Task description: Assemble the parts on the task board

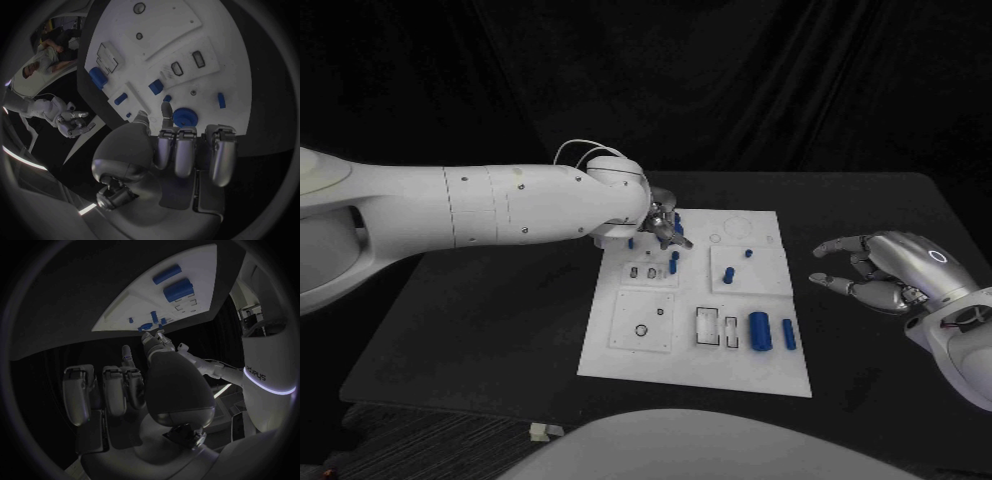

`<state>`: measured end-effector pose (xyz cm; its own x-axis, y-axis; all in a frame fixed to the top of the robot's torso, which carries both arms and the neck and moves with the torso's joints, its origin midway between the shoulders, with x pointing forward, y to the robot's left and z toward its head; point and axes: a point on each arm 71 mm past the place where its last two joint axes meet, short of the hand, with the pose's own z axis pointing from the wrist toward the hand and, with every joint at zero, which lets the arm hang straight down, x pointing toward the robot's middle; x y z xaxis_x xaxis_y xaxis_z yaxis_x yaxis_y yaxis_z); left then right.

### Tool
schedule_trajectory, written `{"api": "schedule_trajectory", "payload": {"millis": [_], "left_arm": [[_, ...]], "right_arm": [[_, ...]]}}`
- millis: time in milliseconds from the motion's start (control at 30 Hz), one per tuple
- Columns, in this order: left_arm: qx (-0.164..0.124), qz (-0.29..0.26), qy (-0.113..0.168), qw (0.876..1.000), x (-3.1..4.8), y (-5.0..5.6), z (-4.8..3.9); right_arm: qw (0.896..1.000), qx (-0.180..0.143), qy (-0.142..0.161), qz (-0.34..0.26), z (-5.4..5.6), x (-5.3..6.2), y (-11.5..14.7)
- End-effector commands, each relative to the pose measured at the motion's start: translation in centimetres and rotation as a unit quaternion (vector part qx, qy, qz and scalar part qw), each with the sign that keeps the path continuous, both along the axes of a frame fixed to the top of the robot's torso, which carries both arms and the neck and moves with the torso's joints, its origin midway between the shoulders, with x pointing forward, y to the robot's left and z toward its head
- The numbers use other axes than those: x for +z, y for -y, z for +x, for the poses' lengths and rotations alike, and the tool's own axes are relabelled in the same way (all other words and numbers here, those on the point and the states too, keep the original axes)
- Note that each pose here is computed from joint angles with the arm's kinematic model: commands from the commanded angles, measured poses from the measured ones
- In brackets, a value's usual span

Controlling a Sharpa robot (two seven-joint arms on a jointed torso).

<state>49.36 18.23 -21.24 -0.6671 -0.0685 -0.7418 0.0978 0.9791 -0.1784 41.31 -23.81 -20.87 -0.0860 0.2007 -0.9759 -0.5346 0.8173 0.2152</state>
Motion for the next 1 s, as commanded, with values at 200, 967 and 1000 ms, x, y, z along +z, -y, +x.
{"api": "schedule_trajectory", "payload": {"millis": [200, 967, 1000], "left_arm": [[0.006, -0.025, -0.015, 1.0, -0.58, 0.2, -0.33], [0.011, -0.021, -0.031, 0.999, -1.89, -0.2, -1.08], [0.011, -0.022, -0.031, 0.999, -1.93, -0.2, -1.11]], "right_arm": [[1.0, -0.006, -0.002, -0.003, 0.0, -0.2, 0.1], [1.0, -0.007, -0.005, -0.005, 0.0, -0.3, 0.2], [1.0, -0.007, -0.005, -0.005, 0.0, -0.3, 0.2]]}}
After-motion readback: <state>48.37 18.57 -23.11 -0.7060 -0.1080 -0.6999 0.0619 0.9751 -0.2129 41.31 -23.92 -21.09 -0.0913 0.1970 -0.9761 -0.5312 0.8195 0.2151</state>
